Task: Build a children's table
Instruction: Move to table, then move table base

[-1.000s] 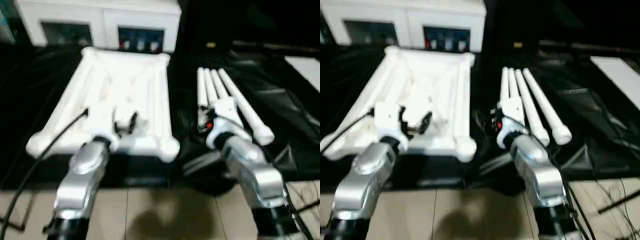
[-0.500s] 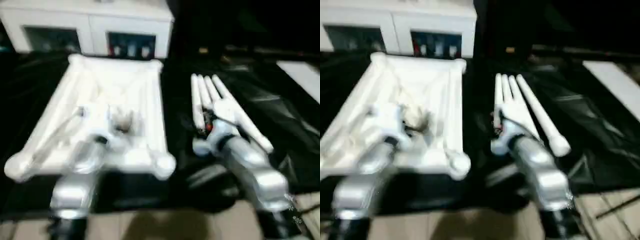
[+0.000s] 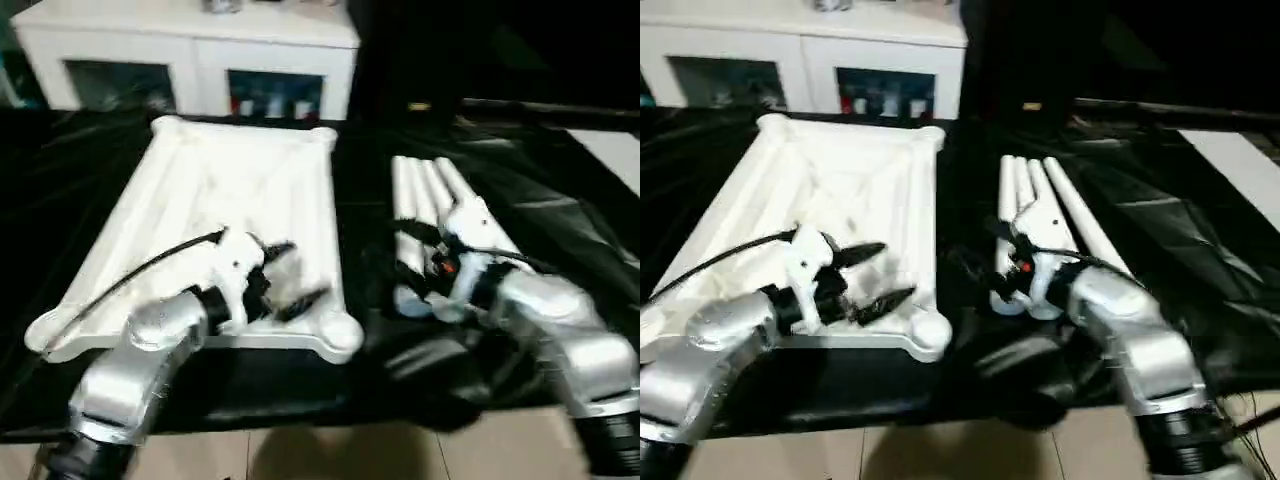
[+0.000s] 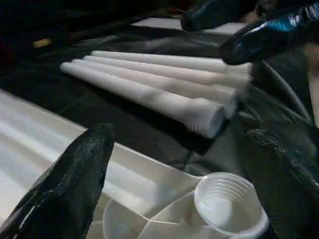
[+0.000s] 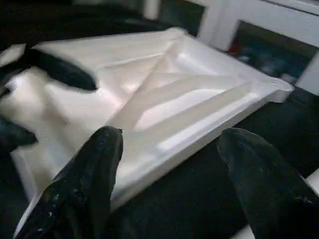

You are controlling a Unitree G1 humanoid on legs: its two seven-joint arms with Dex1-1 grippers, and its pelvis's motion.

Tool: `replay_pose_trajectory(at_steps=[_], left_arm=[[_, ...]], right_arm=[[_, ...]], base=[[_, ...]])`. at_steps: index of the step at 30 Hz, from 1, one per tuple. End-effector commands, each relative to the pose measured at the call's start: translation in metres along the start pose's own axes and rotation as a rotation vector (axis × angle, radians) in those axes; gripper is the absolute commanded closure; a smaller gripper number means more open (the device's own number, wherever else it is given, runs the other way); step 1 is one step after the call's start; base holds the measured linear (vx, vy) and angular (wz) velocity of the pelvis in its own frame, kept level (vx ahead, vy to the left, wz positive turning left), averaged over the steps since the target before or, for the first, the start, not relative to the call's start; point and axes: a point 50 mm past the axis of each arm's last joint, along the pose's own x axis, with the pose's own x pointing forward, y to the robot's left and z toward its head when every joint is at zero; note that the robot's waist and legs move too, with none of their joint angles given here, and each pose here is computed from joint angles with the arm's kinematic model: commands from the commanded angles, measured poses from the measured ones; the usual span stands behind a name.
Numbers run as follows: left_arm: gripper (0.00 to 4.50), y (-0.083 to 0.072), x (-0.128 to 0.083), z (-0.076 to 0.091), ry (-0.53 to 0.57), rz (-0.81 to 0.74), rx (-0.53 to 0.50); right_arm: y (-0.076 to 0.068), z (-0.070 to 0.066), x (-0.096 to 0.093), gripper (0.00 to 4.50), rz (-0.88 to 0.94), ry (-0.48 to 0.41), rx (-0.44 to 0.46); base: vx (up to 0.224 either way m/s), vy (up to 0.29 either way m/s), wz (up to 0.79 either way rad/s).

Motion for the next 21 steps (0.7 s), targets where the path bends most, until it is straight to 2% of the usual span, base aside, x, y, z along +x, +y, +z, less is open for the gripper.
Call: replay_pose_trajectory(at_steps=[1,4,6,8,9,10,14,18,20,21], left_arm=[[0.01,-0.002,0.003,0.003,-0.002,-0.076,0.035],[0.01,0.0,0.002,-0.002,0.042,-0.117,0.016],[0.01,0.003,0.001,-0.006,0.061,-0.128,-0.061],[0.01,0.006,0.003,-0.006,0.054,-0.111,-0.045],[0.01,0.016,0.008,-0.007,0.027,-0.045,-0.014],[0.01,0.017,0.008,-0.008,0.024,-0.037,-0.017],[0.01,0.03,0.009,-0.01,0.035,-0.019,-0.008],[0.01,0.034,0.004,-0.008,0.07,-0.058,0.006],[0.01,0.031,-0.001,-0.008,0.088,-0.113,-0.005],[0.01,0.024,-0.006,-0.011,0.126,-0.191,0.009]], right_arm=[[0.003,0.005,0.001,1.1,0.071,-0.006,-0.04],[-0.003,0.004,-0.001,1.1,0.082,0.023,-0.078],[-0.008,0.006,0.0,1.1,0.069,0.02,-0.093],[-0.01,0.007,0.001,1.1,0.057,0.012,-0.092],[-0.017,0.01,0.004,1.1,0.022,-0.008,-0.094],[-0.018,0.011,0.005,1.1,0.017,-0.011,-0.096],[-0.018,0.012,0.008,1.1,0.037,-0.02,-0.091],[-0.017,0.011,0.009,1.1,0.057,-0.021,-0.098],[-0.014,0.011,0.008,1.1,0.088,-0.017,-0.096],[-0.011,0.008,0.005,1.1,0.123,-0.002,-0.098]], base=[[0.0,0.0,0.0],[0.0,0.0,0.0],[0.0,0.0,0.0],[0.0,0.0,0.0],[0.0,0.0,0.0],[0.0,0.0,0.0],[0.0,0.0,0.0],[0.0,0.0,0.0],[0.0,0.0,0.0],[0.0,0.0,0.0]])
